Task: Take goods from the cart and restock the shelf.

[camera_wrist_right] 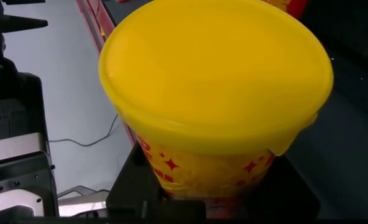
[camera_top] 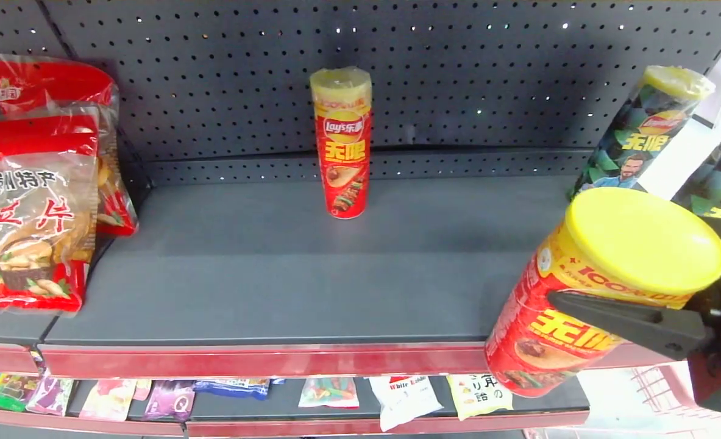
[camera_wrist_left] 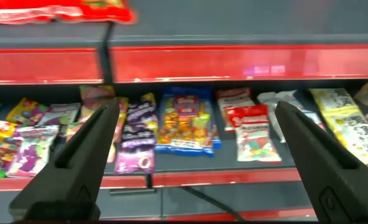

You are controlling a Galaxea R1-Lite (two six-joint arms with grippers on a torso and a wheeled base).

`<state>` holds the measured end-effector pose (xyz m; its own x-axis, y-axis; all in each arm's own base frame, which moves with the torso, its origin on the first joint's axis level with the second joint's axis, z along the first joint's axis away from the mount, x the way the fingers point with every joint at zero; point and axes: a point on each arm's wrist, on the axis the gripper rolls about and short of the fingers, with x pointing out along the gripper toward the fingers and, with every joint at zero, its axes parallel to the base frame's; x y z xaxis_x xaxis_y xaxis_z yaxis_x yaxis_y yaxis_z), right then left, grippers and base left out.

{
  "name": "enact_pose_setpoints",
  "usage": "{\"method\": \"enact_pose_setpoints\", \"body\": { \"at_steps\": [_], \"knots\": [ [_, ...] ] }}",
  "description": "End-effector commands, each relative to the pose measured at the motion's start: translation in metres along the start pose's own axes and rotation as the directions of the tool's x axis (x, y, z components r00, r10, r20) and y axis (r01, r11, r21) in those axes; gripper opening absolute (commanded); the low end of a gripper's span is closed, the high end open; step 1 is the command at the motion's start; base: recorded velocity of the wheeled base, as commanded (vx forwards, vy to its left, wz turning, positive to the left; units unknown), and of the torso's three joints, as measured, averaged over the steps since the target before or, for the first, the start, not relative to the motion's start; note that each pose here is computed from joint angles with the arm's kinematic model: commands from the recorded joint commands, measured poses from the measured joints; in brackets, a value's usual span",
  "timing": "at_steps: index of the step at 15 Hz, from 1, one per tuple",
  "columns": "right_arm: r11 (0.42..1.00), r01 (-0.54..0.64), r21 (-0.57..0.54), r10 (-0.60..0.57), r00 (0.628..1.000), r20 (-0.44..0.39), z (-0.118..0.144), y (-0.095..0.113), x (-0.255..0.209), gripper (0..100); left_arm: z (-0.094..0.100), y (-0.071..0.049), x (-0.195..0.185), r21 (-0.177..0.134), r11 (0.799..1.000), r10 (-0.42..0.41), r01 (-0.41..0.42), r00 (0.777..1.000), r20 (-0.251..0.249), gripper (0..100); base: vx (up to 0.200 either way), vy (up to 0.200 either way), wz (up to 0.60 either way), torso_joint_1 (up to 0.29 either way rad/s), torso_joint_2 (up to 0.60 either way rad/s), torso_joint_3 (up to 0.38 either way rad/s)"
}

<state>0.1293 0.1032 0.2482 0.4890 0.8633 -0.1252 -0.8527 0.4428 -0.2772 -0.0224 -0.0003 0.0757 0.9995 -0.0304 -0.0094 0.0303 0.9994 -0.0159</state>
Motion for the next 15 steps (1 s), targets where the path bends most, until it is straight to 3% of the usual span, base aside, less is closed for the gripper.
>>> {"method": "enact_pose_setpoints", "body": {
  "at_steps": [1, 12, 15],
  "knots": [
    [1.0, -0.002, 0.002, 0.002, 1.0, -0.003, -0.001, 0.001, -0.001, 0, 0.0, 0.0, 0.0, 0.0, 1.0, 0.001, -0.001, 1.0, 0.0, 100, 0.0, 0.2, 0.0, 0.012, 0.01, 0.002],
    [1.0, -0.001, 0.001, 0.001, 1.0, -0.002, -0.002, 0.001, -0.002, 0, 0.0, 0.0, 0.0, 0.0, 1.0, 0.0, 0.0, 1.0, 0.0, 100, 0.0, 0.0, 0.0, 0.0, 0.0, 0.0],
    [1.0, -0.001, -0.015, 0.001, 1.0, 0.031, 0.009, 0.0, -0.002, 0, 0.0, 0.0, 0.0, 0.0, 1.0, 0.0, 0.0, 1.0, 0.0, 100, 0.0, 0.0, 0.0, 0.0, 0.0, 0.0]
  ]
}}
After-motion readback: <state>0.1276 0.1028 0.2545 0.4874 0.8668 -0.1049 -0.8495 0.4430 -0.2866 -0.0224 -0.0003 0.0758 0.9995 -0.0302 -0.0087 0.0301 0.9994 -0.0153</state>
